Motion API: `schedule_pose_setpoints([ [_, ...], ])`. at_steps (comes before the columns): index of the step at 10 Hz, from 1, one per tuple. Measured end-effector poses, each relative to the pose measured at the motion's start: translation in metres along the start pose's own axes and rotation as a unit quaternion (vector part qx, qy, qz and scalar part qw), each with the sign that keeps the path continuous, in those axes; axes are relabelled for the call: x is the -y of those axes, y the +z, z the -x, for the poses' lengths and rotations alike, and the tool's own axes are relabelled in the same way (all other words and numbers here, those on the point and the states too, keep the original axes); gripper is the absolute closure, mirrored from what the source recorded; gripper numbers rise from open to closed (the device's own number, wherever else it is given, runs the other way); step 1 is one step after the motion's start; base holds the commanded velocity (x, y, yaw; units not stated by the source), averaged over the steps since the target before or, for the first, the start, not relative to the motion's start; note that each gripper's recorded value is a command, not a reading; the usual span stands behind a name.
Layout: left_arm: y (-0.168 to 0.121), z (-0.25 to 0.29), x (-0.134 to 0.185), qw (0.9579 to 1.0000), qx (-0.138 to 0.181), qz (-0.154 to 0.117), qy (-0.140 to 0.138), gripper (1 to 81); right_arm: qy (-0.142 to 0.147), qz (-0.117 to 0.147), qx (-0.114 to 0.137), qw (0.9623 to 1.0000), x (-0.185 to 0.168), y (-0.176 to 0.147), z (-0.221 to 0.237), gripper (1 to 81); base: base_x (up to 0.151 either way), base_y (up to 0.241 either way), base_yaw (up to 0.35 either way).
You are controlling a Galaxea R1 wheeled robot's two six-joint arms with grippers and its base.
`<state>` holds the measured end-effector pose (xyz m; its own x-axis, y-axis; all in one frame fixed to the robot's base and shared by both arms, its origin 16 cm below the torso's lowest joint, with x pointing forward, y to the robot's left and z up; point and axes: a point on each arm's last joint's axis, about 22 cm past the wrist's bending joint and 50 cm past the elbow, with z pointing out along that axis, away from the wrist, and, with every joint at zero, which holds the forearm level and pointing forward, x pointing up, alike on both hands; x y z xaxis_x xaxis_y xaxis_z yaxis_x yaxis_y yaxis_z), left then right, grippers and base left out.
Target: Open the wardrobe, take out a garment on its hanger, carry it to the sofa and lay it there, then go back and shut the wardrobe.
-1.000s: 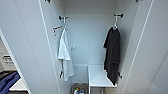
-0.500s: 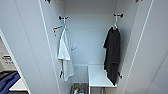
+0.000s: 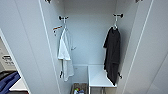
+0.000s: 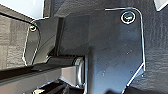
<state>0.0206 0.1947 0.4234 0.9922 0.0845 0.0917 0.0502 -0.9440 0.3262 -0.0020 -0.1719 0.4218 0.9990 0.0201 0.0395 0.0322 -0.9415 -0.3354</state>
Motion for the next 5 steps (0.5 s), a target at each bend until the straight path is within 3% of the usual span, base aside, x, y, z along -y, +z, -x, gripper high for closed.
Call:
schedule_pose_setpoints([
  [4, 0.0, 0.0, 0.0002, 1.0, 0.0, 0.0, 0.001, 1.0, 0.0, -0.002, 0.0, 1.0, 0.0028, 0.0007, -0.0001, 1.0, 0.0, 0.0, 0.0],
  [5, 0.0, 0.0, 0.0, 1.0, 0.0, 0.0, 0.001, 1.0, 0.0, -0.002, 0.0, 1.0, 0.0033, 0.0008, -0.0001, 1.0, 0.064, 0.0, 0.0],
])
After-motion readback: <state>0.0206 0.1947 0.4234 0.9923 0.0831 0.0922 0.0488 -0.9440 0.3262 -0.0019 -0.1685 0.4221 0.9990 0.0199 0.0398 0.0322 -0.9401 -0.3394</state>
